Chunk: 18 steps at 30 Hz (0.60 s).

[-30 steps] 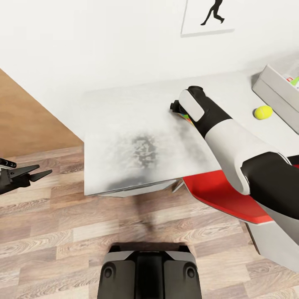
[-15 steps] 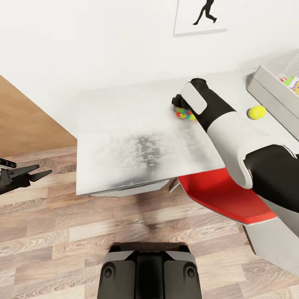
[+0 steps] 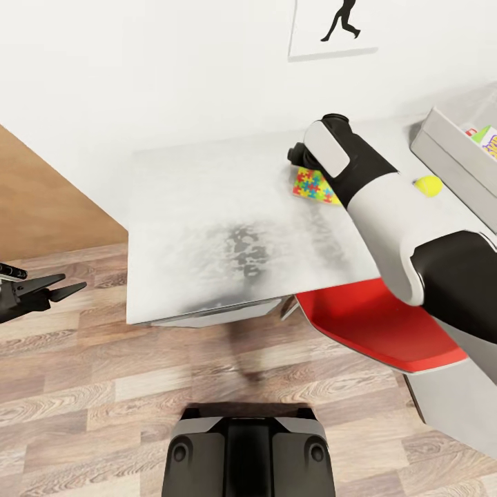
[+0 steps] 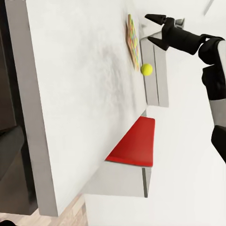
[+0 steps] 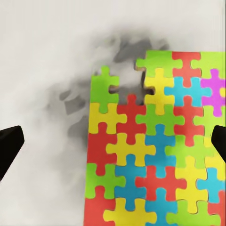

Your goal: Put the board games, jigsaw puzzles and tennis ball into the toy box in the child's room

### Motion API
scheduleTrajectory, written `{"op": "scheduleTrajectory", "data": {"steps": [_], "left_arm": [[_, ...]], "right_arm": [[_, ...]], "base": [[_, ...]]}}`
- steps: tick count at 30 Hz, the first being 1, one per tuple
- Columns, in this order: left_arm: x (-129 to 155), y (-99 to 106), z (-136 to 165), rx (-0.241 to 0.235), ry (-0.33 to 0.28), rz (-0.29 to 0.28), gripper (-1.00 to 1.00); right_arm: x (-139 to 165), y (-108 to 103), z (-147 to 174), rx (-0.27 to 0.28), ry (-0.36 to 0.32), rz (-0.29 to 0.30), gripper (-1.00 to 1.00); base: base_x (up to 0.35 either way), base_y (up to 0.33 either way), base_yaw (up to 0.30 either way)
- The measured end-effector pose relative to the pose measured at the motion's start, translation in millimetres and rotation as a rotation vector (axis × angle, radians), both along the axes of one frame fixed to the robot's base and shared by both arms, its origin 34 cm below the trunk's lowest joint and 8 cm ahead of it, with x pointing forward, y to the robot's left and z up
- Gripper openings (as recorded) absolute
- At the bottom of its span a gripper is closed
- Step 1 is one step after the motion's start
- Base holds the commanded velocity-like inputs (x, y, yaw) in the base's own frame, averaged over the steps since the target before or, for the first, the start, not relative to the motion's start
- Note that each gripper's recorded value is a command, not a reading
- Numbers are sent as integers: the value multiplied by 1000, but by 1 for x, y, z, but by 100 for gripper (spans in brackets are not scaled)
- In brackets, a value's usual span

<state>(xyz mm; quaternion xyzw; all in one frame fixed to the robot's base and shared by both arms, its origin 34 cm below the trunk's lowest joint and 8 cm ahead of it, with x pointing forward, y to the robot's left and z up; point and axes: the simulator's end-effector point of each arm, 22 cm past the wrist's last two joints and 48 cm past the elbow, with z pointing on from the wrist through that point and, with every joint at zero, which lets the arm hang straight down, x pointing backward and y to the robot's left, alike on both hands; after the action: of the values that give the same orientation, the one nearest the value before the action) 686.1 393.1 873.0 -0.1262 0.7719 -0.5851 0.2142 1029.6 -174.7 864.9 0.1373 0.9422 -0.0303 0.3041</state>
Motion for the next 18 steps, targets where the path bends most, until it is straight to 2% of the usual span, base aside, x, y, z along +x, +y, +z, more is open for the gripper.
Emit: {"op": "scheduleTrajectory", "data": {"steps": [8,18], "left_arm": [[0,0,0,0,0,0,100],[1,2,1,2,-3,4,100]], "right_arm": [[1,-9,3,-18,2,-22,100],[2,-37,2,-43,6,-56,100]], "base": [[0,0,0],[0,0,0]]}}
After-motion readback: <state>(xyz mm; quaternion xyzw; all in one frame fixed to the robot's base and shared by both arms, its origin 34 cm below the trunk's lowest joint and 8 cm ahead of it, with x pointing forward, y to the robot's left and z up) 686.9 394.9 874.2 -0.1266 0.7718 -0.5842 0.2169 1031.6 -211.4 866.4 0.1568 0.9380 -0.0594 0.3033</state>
